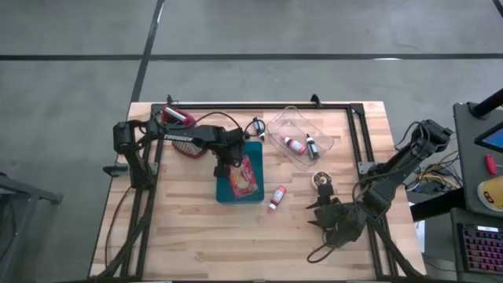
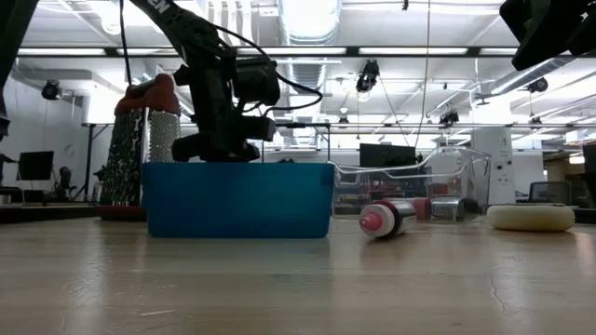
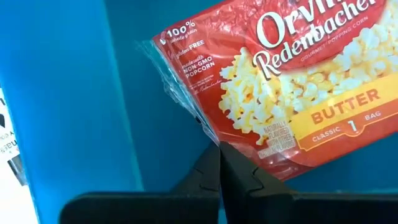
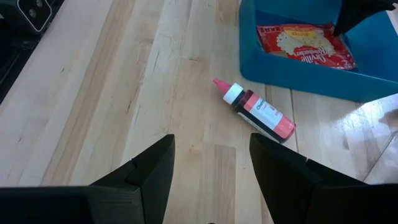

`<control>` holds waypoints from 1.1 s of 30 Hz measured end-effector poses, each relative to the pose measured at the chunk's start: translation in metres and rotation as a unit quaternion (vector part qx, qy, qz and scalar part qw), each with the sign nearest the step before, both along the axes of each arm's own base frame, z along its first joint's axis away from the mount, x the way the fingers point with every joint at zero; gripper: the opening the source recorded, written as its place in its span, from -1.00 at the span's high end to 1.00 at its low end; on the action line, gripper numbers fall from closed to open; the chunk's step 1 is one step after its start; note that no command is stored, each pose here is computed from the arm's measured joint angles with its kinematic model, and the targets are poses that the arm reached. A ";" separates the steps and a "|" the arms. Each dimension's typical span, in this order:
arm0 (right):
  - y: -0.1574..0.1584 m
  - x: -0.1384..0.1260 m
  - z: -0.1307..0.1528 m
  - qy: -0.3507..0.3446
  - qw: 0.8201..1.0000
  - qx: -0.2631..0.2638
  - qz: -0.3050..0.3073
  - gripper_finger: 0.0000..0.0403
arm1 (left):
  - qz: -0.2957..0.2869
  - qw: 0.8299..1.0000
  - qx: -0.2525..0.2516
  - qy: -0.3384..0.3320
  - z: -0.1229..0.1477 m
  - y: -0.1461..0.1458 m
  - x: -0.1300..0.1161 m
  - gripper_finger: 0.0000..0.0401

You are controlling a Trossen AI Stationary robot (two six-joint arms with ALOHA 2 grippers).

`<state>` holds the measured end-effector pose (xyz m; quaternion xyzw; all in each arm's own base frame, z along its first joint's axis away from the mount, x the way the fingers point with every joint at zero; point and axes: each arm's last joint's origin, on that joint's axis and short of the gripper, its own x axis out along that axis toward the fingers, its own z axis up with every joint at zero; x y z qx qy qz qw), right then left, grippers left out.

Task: Pick & Place Food Item
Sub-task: Put the popcorn bag into the blue bin, then put the pink food coloring bottle into the transparent bin

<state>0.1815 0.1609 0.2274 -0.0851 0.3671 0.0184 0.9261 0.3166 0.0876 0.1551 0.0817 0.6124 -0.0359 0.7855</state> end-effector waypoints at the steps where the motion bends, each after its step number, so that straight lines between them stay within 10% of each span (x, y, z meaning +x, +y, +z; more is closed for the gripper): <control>1: 0.000 0.000 0.000 0.000 1.000 0.000 0.000 -0.02 | 0.000 1.000 0.000 0.000 0.000 0.000 0.000 0.98; 21: 0.000 0.000 0.000 0.006 1.000 0.007 0.004 -0.02 | 0.021 1.000 -0.022 -0.008 0.000 -0.001 0.001 -0.29; 33: 0.000 0.000 0.000 0.006 1.000 0.007 0.005 -0.02 | 0.017 1.000 -0.022 -0.004 0.009 0.000 0.002 -0.42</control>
